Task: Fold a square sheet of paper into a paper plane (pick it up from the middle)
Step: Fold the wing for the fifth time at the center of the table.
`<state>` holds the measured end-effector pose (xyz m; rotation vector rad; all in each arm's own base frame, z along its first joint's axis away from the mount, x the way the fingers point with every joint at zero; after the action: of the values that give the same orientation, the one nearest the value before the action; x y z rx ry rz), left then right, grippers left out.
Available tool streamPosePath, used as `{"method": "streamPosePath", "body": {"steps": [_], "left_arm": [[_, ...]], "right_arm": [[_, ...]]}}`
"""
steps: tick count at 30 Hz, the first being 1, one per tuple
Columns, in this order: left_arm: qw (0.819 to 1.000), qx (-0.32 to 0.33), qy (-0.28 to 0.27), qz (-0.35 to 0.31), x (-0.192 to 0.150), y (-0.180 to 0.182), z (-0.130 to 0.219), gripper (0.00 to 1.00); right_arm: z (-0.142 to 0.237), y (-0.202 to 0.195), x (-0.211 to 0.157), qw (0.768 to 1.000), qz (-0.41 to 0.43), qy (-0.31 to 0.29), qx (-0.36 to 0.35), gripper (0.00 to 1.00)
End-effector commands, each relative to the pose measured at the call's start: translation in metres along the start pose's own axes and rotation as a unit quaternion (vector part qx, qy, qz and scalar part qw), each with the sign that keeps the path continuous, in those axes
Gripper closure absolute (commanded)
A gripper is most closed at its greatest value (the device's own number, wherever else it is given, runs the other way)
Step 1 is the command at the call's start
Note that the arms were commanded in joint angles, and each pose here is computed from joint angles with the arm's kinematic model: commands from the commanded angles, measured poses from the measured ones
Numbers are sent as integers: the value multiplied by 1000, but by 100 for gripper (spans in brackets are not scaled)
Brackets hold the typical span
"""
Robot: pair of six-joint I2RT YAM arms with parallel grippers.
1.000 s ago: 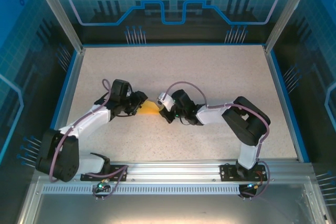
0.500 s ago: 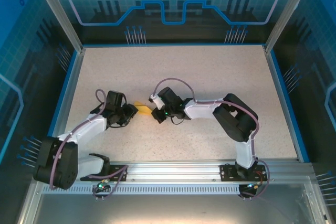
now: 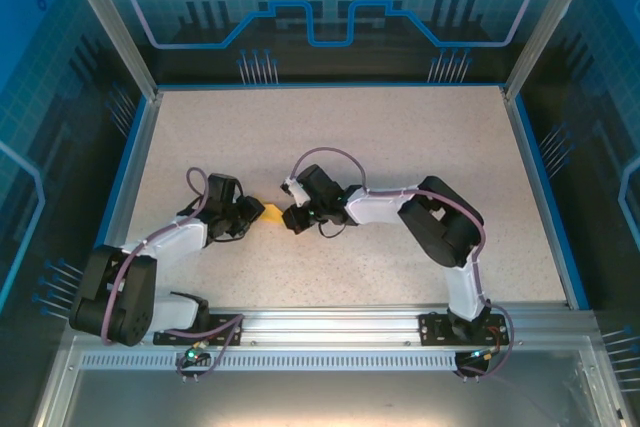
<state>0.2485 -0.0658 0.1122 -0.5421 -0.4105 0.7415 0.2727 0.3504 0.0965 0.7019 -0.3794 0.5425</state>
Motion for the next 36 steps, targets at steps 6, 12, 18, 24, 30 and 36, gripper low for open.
{"method": "streamPosePath", "body": {"steps": [6, 12, 18, 24, 30, 36], "left_arm": [[999, -24, -20, -32, 4, -3, 5, 64], [997, -61, -20, -52, 4, -16, 18, 54], [994, -83, -24, -61, 3, -26, 30, 50], [992, -97, -12, -74, -1, -39, 26, 49], [990, -110, 18, -85, -11, -53, 5, 51], [987, -120, 42, -93, -18, -63, -18, 55]], "right_arm": [[-4, -8, 11, 996, -87, 1, 25, 100], [16, -21, 10, 994, -90, -27, -52, 100], [64, -28, 12, 986, -79, -85, -123, 100], [105, -32, 10, 967, -69, -122, -215, 100], [104, -33, 4, 958, -76, -125, -246, 100], [82, -19, -2, 959, -32, -106, -260, 100]]}}
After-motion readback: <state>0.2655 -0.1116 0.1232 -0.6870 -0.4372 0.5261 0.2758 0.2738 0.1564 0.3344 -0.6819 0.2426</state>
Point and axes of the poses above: each hand's point on the last joint's axis, 136 mm out from that joint toward the fingers, its own z axis back along the fingers, its own y axis along the line the jaws close on, x = y × z, the point moved 9 cm from there along z, back along the fingers, and after that the axes turned 1 degree about -z, right-handed, at the moved point
